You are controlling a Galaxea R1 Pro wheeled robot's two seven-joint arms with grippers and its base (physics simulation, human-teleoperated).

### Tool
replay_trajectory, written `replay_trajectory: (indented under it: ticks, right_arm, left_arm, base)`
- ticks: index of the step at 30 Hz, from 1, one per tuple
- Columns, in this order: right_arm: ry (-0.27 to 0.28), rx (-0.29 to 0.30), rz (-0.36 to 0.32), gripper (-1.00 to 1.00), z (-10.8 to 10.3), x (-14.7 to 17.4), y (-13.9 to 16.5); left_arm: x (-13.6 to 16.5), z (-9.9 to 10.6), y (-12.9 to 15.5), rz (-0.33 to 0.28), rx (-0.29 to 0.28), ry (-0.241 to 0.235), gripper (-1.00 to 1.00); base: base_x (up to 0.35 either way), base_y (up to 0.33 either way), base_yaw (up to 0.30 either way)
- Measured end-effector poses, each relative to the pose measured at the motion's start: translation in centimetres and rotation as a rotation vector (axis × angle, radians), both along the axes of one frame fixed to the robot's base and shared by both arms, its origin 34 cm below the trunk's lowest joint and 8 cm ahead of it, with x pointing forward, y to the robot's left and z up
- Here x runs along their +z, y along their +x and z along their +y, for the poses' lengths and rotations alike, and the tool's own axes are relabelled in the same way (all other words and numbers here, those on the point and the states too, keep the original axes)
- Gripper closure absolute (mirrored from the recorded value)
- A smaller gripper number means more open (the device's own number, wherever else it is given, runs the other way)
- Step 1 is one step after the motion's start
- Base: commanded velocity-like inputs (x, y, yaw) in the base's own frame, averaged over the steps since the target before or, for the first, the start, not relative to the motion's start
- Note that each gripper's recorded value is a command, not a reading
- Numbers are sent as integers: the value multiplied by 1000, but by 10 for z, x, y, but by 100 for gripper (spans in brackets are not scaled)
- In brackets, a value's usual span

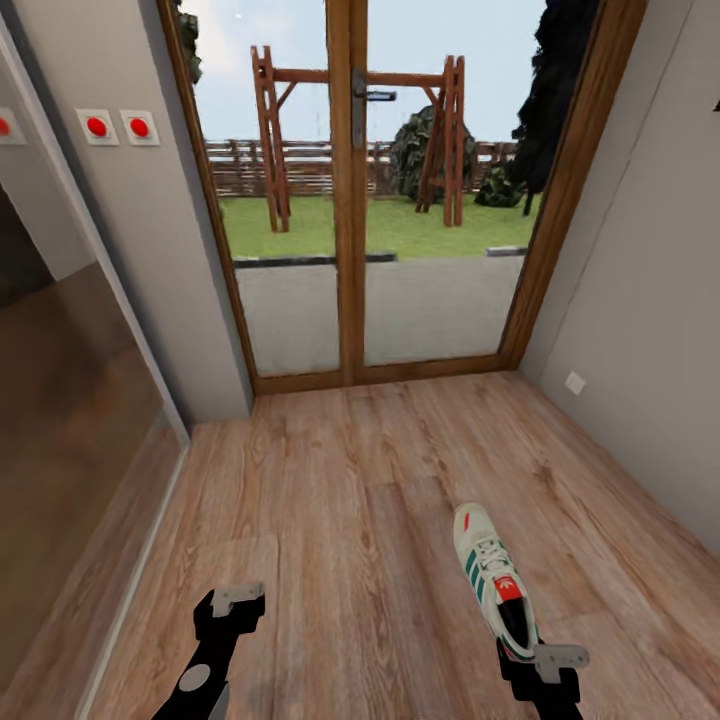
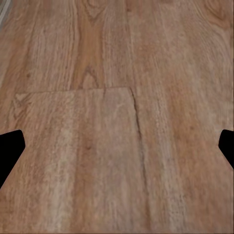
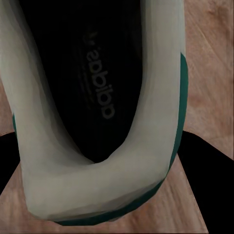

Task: Pick up the two gym shoes and the two sandals from the corridor floor and place them onto the hallstand (shoe rack) in the corridor, making sure they are on the rack and not on the floor. Arrange them so the two gym shoes are next to each other and the two sandals are next to each other.

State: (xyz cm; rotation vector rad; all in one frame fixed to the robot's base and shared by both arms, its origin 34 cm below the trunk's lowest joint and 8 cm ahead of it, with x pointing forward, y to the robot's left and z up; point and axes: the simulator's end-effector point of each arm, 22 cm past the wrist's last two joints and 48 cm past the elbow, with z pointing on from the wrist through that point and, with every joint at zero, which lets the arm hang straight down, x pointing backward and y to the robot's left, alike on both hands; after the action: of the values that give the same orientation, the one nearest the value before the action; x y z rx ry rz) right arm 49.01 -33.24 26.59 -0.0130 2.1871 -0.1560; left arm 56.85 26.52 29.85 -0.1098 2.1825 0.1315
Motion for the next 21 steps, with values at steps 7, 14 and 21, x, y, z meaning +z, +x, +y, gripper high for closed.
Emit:
replay_trajectory:
  ticks: [7,14,21]
  right_arm:
    - [2,-1,-3,100,1,1,1]
    - [2,-1,-9,100,0,3,2]
    - [2,-2,-10,100,0,-2,1]
  left_arm:
    - [2,0,1,-4,0,0,-100]
    - [4,0,2,-8,0,0,-100]
    - [-6,-2,-9,0,-4,-1,-100]
  base:
    - [0,0,-300]
    - [0,0,-300]
    - [0,0,-300]
